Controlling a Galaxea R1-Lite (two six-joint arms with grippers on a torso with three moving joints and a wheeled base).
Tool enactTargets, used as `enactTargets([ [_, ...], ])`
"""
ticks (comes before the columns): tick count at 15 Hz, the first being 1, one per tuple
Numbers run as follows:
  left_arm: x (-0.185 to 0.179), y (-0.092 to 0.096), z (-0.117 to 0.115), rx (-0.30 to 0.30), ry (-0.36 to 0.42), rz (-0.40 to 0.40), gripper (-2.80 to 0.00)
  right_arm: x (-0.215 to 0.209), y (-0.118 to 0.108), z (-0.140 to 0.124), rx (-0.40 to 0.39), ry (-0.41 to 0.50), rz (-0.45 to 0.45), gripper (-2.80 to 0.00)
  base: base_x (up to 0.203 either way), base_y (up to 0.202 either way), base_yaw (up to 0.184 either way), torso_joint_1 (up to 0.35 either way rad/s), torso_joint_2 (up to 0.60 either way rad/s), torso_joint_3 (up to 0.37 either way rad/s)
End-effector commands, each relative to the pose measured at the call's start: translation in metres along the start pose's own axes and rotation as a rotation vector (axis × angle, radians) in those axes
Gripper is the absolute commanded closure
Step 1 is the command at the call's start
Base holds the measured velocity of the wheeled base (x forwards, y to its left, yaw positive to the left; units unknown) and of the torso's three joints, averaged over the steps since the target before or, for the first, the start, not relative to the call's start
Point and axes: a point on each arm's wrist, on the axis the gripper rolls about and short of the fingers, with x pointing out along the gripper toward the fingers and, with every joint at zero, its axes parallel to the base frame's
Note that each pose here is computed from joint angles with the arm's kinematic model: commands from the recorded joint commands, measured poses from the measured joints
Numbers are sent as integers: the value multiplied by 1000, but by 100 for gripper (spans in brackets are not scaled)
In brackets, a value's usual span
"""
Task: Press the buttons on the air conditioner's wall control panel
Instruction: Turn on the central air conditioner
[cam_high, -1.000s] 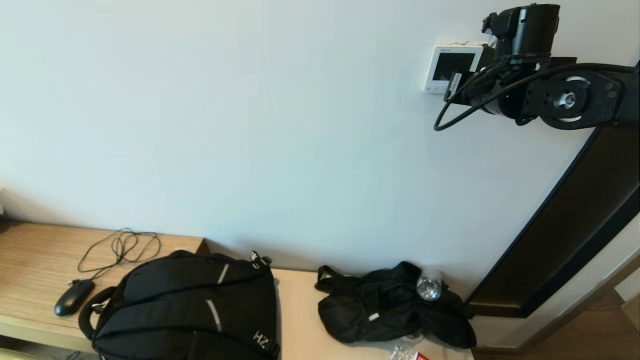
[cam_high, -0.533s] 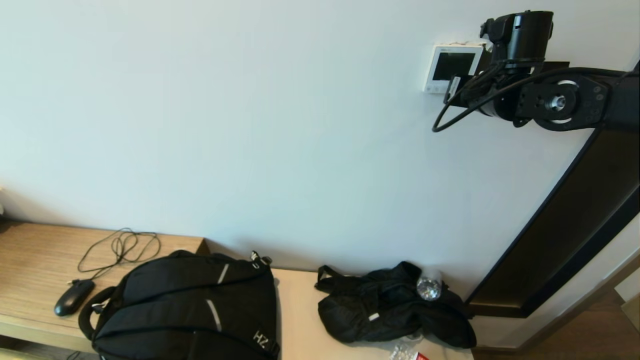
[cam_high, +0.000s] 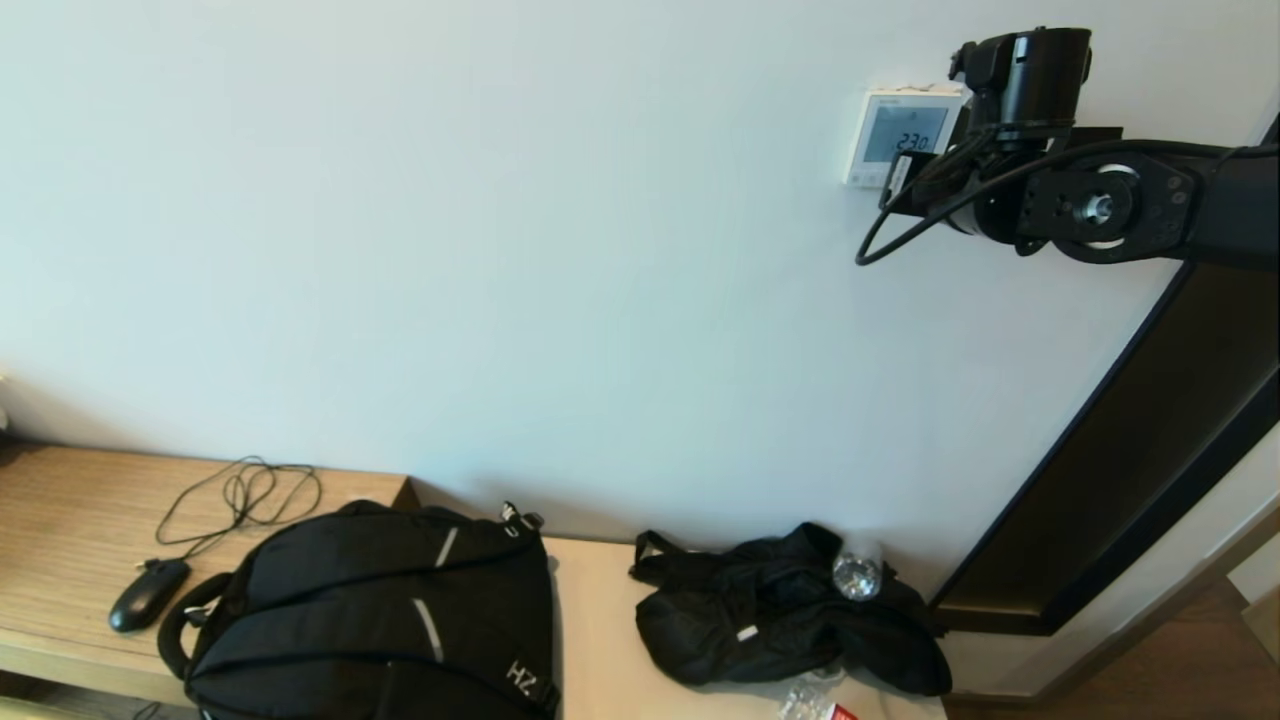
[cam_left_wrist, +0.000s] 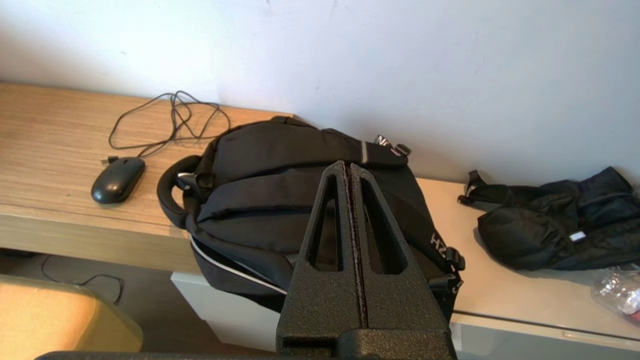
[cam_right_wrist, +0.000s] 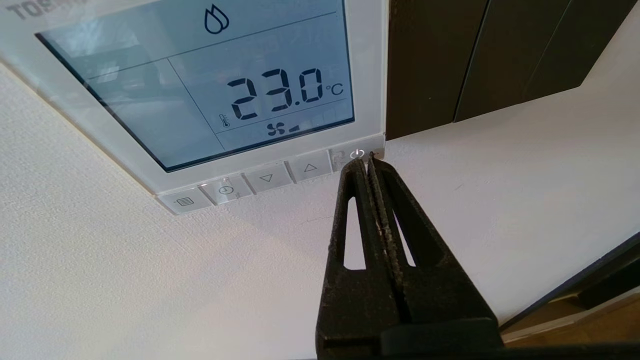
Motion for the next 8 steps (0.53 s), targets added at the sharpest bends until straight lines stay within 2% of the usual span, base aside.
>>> enactTargets([
  [1, 0, 0, 0, 0, 0, 1, 0, -4, 1, 1, 2, 0, 5, 0, 0, 0, 0, 0, 0, 0],
  [8, 0, 0, 0, 0, 0, 1, 0, -32, 18, 2, -6, 11, 45, 0, 0, 0, 0, 0, 0, 0],
])
